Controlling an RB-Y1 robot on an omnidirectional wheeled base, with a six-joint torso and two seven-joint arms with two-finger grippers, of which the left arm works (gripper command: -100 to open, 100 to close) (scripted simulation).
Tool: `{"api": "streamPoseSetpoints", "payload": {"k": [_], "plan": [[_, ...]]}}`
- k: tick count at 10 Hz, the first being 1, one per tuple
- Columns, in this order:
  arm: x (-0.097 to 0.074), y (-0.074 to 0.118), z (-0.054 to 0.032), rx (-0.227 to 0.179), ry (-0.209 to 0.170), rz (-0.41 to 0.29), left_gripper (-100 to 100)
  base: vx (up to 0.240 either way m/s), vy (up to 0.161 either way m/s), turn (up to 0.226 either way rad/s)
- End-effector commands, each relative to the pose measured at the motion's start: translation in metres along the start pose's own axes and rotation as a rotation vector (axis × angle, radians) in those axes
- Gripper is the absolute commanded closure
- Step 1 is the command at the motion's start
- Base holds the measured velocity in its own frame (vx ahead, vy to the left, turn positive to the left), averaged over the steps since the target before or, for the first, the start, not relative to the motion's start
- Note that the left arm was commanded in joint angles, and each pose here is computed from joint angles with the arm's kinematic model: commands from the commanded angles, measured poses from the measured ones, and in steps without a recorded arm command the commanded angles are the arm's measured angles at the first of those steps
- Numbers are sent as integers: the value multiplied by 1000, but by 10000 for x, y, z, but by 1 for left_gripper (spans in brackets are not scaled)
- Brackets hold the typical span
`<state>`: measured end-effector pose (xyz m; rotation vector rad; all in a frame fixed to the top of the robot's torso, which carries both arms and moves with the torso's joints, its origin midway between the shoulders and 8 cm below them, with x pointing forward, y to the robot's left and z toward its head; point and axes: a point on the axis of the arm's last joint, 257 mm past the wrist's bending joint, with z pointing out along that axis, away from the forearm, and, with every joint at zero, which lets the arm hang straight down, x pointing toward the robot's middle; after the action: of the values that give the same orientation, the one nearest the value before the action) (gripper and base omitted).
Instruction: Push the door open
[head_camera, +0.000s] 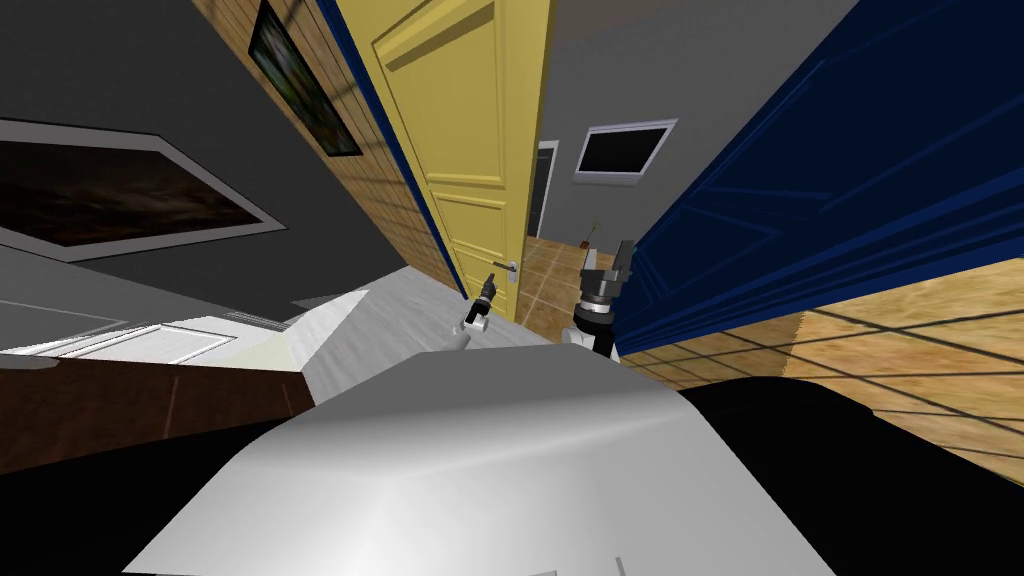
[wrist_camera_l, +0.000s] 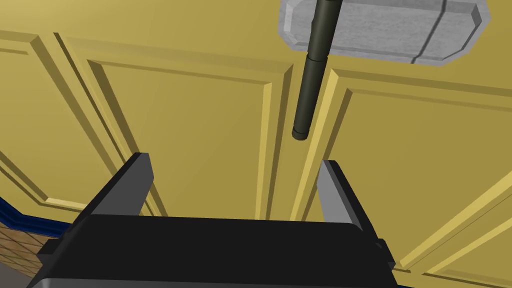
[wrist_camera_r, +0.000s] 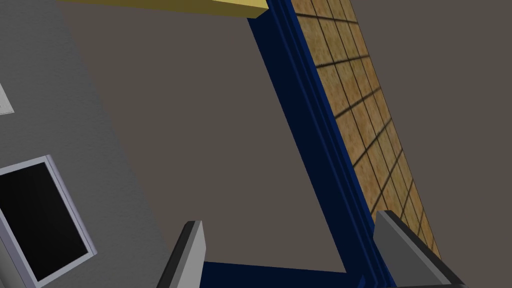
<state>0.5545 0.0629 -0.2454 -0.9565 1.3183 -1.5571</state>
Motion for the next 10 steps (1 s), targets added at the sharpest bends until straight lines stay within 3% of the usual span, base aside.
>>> {"api": "streamPoseSetpoints", "payload": {"k": [1,10], "plan": [[48,83,48,-20,12,1,-100,38,91,-122],[315,441,268,-119,69,13,-100,44,118,-107]]}}
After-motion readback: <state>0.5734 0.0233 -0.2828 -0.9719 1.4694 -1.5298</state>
